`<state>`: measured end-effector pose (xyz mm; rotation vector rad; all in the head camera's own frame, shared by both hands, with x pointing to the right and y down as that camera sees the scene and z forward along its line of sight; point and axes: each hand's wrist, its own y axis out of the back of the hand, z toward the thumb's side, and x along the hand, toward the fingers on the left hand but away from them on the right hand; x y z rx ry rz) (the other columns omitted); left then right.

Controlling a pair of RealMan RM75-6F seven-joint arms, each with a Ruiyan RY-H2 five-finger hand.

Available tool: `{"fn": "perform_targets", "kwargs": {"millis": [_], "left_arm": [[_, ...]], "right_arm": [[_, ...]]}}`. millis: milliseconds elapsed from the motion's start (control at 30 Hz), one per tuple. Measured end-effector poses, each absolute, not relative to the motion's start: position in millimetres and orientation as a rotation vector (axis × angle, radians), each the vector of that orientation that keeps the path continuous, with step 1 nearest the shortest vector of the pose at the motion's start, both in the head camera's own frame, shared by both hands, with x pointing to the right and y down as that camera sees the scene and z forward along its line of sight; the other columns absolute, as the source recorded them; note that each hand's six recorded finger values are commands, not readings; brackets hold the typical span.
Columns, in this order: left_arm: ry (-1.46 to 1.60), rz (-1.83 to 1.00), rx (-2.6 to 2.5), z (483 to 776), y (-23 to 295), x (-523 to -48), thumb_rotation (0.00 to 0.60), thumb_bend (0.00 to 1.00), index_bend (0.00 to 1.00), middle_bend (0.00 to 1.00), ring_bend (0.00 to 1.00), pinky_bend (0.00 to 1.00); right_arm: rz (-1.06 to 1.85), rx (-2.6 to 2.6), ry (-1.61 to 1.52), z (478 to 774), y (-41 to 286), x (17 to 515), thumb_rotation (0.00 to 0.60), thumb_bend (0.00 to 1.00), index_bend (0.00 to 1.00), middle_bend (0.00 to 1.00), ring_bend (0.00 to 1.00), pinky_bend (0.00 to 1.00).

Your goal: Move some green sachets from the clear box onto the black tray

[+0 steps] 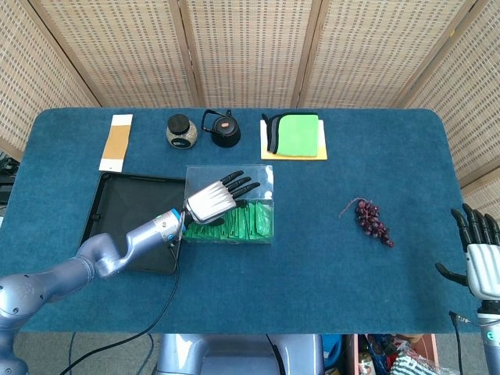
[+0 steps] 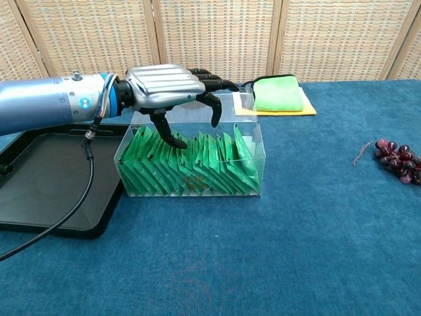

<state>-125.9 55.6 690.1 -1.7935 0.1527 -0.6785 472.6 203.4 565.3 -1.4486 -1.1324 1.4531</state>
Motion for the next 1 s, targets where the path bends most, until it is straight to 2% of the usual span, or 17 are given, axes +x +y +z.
{"fn": "perform_targets", "kwargs": {"millis": [700,833,1000], "left_arm": [[0.099,-0.721,-1.788,717.3,67.9,-111.0,0.6,0.25,0.4,0.0,0.0,0.02],[0.094,-0.717,-1.787,718.4,68.8,-108.1,0.6,0.29,0.42,0.0,0.0,0.02],[0.087,-0.714,-1.786,720.0,71.0,-105.2,0.6,0.41,0.45,0.0,0.0,0.02]], "right_arm": [[1.462,-1.452,-1.141,564.9,203.2,475.7,0.6,0.0,0.0,0.0,0.0,0.0],[1.464,-1.456,-1.14,565.3,202.9,475.9,0.6,0.0,0.0,0.0,0.0,0.0],[1.464,-1.455,-1.141,564.7,202.6,476.2,0.6,0.0,0.0,0.0,0.0,0.0]]}}
